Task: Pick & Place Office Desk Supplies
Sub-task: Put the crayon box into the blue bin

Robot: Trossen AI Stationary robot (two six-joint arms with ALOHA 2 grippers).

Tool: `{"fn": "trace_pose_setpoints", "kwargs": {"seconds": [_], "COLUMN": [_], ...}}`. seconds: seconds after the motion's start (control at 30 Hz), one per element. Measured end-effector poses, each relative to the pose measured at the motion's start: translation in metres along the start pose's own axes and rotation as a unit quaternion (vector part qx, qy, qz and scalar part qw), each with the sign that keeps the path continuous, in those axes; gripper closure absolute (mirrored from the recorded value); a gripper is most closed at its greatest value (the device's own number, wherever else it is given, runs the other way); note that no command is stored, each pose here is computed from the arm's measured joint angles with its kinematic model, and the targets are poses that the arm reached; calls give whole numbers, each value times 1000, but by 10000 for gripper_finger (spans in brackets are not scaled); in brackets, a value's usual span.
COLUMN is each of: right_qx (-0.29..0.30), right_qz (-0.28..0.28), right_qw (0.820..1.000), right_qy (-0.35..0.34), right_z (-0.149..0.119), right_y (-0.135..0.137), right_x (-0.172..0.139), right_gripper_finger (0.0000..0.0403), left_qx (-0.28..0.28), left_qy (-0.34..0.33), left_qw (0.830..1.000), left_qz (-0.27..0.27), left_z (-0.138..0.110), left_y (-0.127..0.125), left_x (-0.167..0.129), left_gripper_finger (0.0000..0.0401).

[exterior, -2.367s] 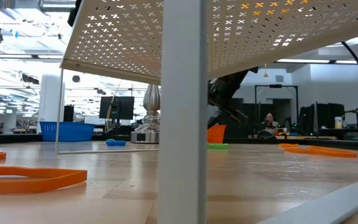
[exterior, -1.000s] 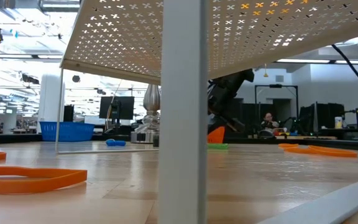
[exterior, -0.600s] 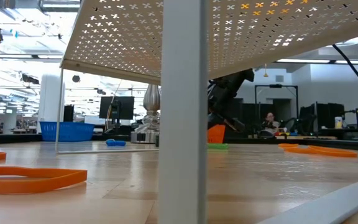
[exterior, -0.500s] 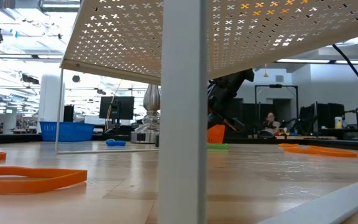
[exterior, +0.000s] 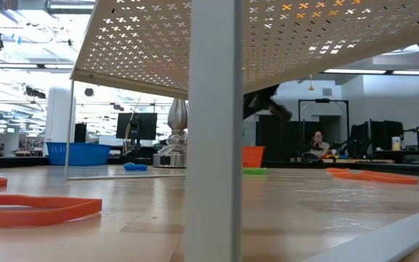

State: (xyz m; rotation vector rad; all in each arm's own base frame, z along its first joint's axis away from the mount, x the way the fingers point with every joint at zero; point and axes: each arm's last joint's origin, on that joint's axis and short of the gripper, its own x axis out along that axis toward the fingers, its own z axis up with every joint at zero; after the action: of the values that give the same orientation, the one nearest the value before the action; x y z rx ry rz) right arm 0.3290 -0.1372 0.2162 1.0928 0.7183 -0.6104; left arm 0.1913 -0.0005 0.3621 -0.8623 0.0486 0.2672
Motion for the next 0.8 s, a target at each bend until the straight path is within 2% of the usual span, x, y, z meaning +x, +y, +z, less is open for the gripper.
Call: {"fn": "trace_pose_setpoints", "kwargs": {"seconds": [0.37, 0.53, 0.8], "right_qx": [-26, -34, -33], "right_qz": [-67, -104, -109], "right_qw": [997, 994, 993], "right_qy": [-26, -11, 31], "right_z": [-28, -54, -100], "right_y": [8, 6, -1], "right_x": [-81, -117, -176], "right_gripper_finger": [403, 403, 403], "left_qx": [15, 24, 27], "left_qy": [4, 11, 23], "left_qw": [1000, 999, 999], "left_qz": [-12, -19, -31], "left_z": [-1, -4, -9], "left_y": [-3, -5, -9], "left_x": [-1, -1, -3], "left_gripper_finger": [284, 284, 284]}}
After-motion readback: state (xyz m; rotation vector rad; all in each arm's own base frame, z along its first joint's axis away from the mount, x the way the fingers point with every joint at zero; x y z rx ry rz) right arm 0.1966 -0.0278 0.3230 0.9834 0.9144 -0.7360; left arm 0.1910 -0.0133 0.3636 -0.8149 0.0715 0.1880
